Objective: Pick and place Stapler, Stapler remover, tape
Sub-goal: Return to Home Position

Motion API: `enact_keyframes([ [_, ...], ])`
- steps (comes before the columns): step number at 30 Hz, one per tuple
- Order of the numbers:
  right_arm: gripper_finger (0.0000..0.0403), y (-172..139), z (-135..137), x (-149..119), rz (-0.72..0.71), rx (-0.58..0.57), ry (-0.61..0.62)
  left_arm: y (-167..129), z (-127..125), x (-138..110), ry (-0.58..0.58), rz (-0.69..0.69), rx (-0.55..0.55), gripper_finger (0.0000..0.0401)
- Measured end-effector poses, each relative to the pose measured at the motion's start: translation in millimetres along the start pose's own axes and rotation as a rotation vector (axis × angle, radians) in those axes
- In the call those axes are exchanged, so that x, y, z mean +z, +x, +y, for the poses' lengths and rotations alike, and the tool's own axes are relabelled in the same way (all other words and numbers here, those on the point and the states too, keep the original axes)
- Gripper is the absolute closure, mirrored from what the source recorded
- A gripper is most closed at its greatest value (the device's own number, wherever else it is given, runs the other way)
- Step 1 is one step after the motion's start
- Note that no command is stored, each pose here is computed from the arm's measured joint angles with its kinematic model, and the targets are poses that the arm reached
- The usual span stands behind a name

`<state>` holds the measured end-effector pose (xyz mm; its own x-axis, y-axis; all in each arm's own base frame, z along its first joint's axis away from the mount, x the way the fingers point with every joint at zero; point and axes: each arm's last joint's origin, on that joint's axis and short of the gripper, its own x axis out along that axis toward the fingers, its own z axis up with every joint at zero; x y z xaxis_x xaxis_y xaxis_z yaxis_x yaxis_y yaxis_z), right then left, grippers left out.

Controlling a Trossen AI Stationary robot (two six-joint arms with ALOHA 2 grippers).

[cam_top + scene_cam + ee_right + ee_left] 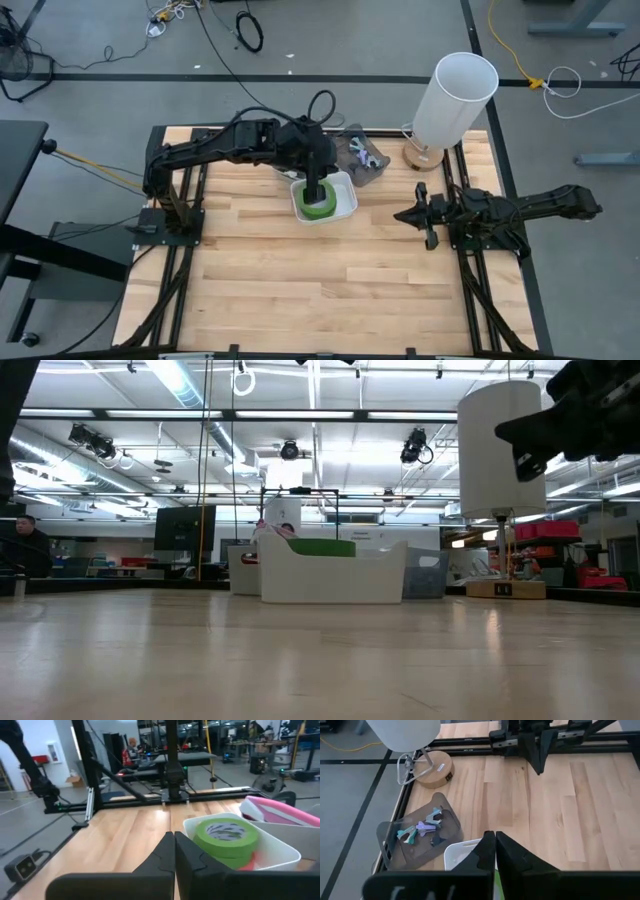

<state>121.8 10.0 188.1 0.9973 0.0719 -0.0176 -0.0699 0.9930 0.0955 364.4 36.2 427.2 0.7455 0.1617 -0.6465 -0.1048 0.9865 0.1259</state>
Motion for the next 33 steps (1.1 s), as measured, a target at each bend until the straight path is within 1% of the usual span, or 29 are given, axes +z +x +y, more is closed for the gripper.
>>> enact_keyframes([
  [4, 0.0403, -1, -1, -4, 0.01, -0.005, -0.012, 0, 0, 0, -0.001, 0.0, 0.001, 0.0383],
  [8, 0.0403, -2, -1, -3, -0.004, -0.009, -0.044, 0, 0, 0, -0.023, 0.0, 0.001, 0.0383],
  [13, 0.0403, -5, -1, -1, -0.019, -0.031, -0.062, 1, 0, 0, -0.024, 0.001, 0.0, 0.0383],
  [25, 0.0403, -14, -1, -1, -0.027, -0.03, -0.065, 1, 0, 0, -0.026, 0.001, 0.0, 0.0385],
  [33, 0.0403, -18, -2, -7, 0.028, -0.052, -0.074, 1, 0, 0, -0.026, 0.001, 0.0, 0.0385],
])
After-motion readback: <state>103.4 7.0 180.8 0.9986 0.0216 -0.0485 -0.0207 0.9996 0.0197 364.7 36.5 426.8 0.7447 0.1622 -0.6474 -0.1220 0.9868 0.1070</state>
